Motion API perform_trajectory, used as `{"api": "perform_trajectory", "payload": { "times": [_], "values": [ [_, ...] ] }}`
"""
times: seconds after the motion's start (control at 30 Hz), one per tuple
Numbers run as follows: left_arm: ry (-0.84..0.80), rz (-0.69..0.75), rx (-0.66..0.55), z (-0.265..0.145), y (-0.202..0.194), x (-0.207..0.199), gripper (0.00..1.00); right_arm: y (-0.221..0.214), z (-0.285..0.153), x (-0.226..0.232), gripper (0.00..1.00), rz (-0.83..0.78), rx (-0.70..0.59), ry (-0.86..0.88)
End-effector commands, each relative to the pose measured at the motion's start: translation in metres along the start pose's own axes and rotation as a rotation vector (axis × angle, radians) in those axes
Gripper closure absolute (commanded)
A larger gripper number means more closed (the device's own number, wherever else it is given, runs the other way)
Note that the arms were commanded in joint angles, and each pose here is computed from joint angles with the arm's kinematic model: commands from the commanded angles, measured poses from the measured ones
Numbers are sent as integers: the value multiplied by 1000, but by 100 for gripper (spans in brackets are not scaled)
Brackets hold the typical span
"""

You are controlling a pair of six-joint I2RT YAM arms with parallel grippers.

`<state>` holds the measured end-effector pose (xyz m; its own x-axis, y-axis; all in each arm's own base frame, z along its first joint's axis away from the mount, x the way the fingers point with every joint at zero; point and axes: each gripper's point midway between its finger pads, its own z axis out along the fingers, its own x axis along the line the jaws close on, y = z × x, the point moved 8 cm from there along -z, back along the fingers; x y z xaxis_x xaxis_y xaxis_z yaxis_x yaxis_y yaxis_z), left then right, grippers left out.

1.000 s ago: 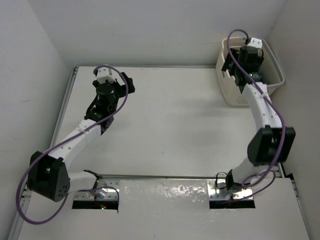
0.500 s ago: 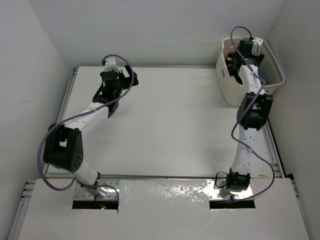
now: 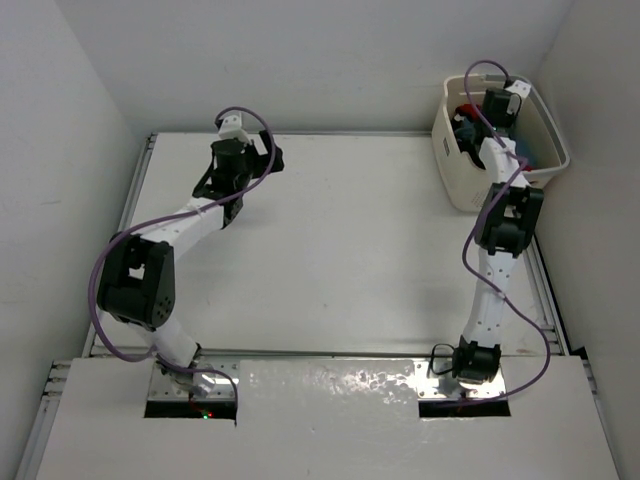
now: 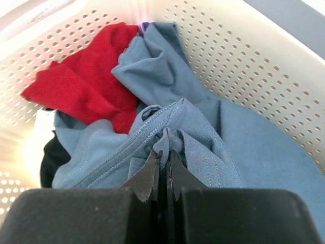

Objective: Fold and stack the t-shirts
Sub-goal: Grab crumpled tshirt from bin with the right arm

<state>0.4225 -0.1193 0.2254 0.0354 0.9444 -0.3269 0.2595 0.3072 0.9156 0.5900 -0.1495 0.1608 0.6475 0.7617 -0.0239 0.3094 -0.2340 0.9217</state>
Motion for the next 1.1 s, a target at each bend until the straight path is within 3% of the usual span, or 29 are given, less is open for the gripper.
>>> {"api": "perform_trajectory", "payload": {
  "times": [0.0, 0.23, 0.43, 0.63, 0.87, 0.9, 1.07],
  "values": [
    [-63, -4, -100, 3, 31, -11, 0, 79, -41, 7, 100, 66, -172, 127],
    [-81, -9, -94, 1, 31, -13, 0, 129, -116, 23, 100, 7, -312, 225],
    [-91, -15, -91, -3, 32, -14, 0, 186, -150, 14, 100, 30, -450, 236],
    [-113, -21, -108, -15, 37, -16, 0, 246, -207, 22, 100, 81, -648, 475],
    [-129, -24, -145, -34, 46, -16, 0, 315, -320, 27, 100, 186, -955, 710],
    [-139, -23, -154, -39, 47, -17, 0, 328, -348, 24, 100, 228, -1033, 793],
    [-147, -25, -177, -51, 52, -17, 0, 341, -429, 33, 100, 314, -1149, 1112]
  ]
}}
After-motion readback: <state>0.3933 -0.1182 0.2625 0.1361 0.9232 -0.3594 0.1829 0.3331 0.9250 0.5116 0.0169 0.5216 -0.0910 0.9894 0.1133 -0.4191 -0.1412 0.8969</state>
